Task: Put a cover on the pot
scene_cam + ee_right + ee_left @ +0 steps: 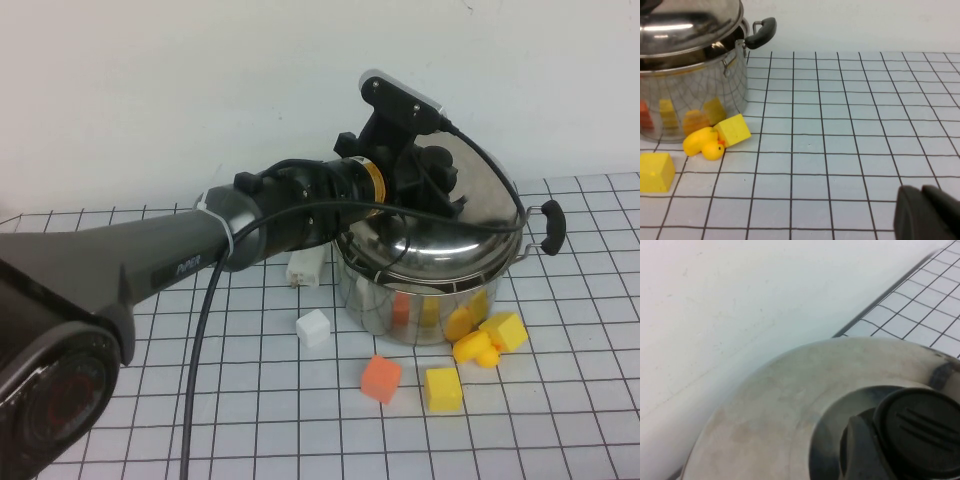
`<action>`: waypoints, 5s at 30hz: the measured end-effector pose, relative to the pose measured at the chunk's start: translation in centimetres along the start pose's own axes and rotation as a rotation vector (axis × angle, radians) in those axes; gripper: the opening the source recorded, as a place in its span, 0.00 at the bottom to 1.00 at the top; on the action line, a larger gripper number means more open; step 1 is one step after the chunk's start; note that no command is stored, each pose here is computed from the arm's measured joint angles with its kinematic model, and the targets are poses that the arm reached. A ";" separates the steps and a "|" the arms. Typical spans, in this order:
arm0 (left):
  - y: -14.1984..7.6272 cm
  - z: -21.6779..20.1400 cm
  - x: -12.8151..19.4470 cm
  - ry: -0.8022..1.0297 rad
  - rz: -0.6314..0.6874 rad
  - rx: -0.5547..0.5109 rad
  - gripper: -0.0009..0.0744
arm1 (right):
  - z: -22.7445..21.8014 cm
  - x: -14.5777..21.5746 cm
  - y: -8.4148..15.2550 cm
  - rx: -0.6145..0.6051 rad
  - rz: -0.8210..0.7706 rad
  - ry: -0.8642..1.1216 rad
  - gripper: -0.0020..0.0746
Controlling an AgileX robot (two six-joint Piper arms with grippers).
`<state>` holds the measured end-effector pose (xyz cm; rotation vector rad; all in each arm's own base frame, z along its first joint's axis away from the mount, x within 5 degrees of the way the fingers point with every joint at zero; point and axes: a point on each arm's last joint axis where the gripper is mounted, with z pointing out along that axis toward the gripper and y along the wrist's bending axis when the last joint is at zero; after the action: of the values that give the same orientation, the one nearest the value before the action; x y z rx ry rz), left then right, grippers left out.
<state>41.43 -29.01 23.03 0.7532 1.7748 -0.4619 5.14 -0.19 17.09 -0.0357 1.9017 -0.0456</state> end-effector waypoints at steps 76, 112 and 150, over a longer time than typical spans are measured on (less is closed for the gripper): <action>2.3 -1.6 -3.1 0.026 -0.111 -0.240 0.61 | 0.0 0.0 0.0 0.000 0.000 0.000 0.04; -1.3 -27.5 -16.4 0.132 -0.409 -0.566 0.01 | 0.0 0.0 0.0 0.000 0.000 0.000 0.04; -3.7 -46.3 10.7 -0.394 -0.672 -0.644 0.01 | 0.0 0.0 0.0 0.000 0.000 0.000 0.04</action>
<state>4.49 0.74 27.68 -0.3822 1.6197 -0.3983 5.14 -0.19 17.09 -0.0357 1.9017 -0.0456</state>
